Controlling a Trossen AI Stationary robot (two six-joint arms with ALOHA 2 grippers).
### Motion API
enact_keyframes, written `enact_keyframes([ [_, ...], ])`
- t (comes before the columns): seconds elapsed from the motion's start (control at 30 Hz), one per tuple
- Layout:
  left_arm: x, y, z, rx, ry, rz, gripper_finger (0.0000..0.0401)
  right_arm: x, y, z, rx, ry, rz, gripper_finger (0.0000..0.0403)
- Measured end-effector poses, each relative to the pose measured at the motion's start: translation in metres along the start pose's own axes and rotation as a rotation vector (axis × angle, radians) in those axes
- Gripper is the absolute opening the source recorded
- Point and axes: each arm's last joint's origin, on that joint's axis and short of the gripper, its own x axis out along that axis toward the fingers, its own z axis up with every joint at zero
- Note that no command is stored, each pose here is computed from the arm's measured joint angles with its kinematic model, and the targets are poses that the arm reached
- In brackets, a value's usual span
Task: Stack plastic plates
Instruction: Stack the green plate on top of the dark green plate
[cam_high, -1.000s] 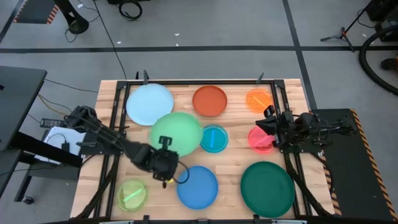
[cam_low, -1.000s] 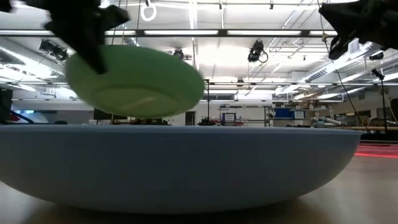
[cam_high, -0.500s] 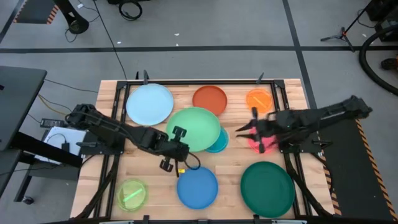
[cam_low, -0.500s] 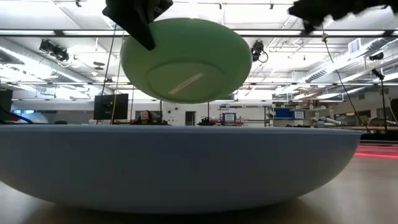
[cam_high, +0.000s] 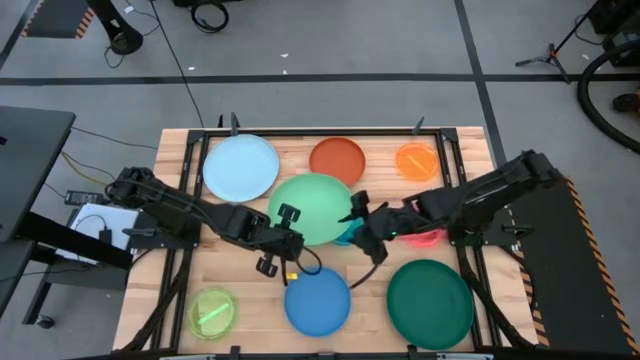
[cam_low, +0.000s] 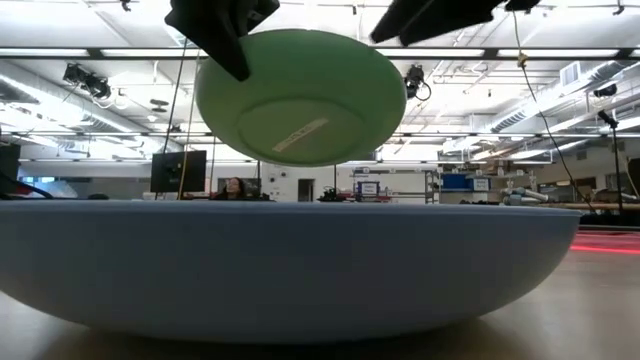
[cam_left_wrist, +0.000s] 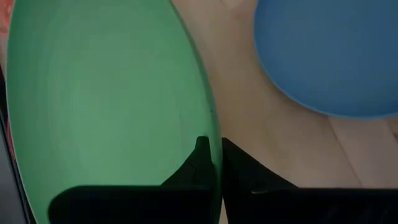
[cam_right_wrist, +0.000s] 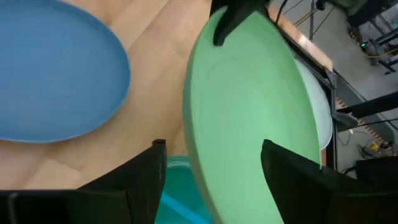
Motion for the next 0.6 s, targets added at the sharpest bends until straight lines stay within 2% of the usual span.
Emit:
enact_keyframes([
  [0.37,-0.001,-0.002,0.002,0.017,-0.014,0.016,0.0016,0.034,-0.001,-0.01,-0.043,0.092,0.034,0.021],
  [0.5,-0.001,-0.002,0.002,0.018,-0.012,0.028,0.0017,0.035,-0.001,-0.01,-0.044,0.096,0.036,0.0166],
  [0.6,-0.001,-0.001,0.002,0.03,-0.001,0.076,0.0023,0.032,-0.001,-0.01,-0.052,0.095,0.036,0.0118],
])
